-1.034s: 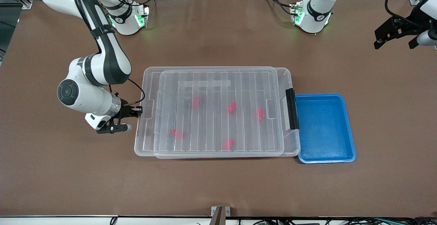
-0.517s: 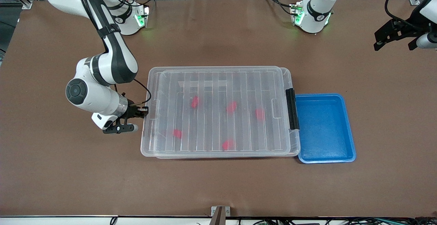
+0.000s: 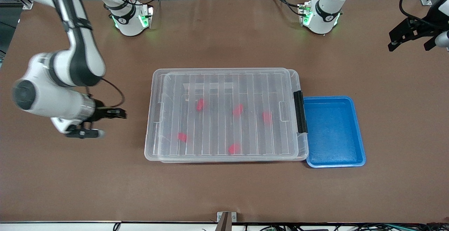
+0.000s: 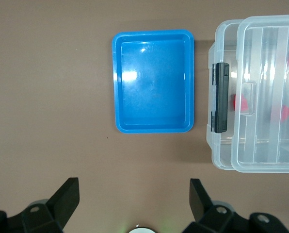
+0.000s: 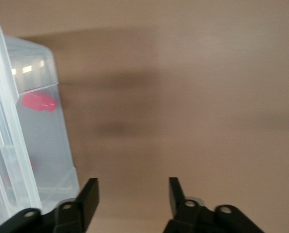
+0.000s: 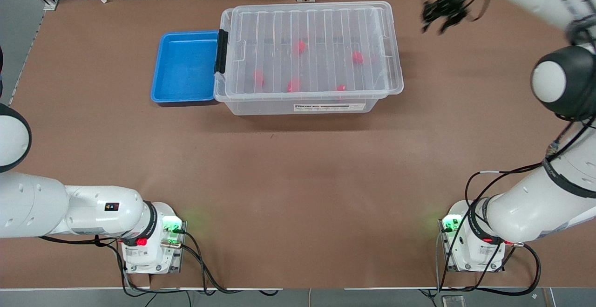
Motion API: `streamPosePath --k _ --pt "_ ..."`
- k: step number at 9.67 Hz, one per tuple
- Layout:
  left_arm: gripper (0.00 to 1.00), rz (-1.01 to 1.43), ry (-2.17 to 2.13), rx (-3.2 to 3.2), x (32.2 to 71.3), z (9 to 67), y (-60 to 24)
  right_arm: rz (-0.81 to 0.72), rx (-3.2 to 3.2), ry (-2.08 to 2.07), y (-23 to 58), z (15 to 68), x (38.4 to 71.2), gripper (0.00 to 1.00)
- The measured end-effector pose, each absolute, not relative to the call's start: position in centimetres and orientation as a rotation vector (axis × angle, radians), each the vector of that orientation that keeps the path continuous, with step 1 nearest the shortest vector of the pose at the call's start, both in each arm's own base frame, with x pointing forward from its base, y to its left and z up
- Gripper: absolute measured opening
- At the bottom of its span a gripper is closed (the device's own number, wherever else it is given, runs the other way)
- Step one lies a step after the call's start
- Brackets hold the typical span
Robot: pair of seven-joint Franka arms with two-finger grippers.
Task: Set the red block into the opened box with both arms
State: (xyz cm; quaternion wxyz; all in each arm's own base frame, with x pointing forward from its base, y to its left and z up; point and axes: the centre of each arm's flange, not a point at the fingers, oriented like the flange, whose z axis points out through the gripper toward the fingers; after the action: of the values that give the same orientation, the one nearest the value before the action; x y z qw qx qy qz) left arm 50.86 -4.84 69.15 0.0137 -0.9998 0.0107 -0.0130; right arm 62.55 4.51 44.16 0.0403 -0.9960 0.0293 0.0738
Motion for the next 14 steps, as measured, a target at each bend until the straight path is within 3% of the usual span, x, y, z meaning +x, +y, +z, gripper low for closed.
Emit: streamPosePath --k 2,4,7,14 --pt "1.0 -0.041 0.046 -3.113 50.8 69.2 -5.3 0.17 -3.099 0.231 0.3 53.8 60.3 1.0" --pt "1.0 -0.041 0.063 -3.113 50.8 69.2 -5.8 0.115 -3.073 0.346 -4.2 59.8 57.0 1.0" --pt "1.0 -0.032 0.08 -3.111 50.6 69.1 -6.4 0.121 -3.043 0.338 -9.5 63.9 53.4 1.0" --pt "1.0 -0.029 0.081 -3.111 50.6 69.2 -6.5 0.118 -3.046 0.332 -9.6 64.8 53.3 1.0"
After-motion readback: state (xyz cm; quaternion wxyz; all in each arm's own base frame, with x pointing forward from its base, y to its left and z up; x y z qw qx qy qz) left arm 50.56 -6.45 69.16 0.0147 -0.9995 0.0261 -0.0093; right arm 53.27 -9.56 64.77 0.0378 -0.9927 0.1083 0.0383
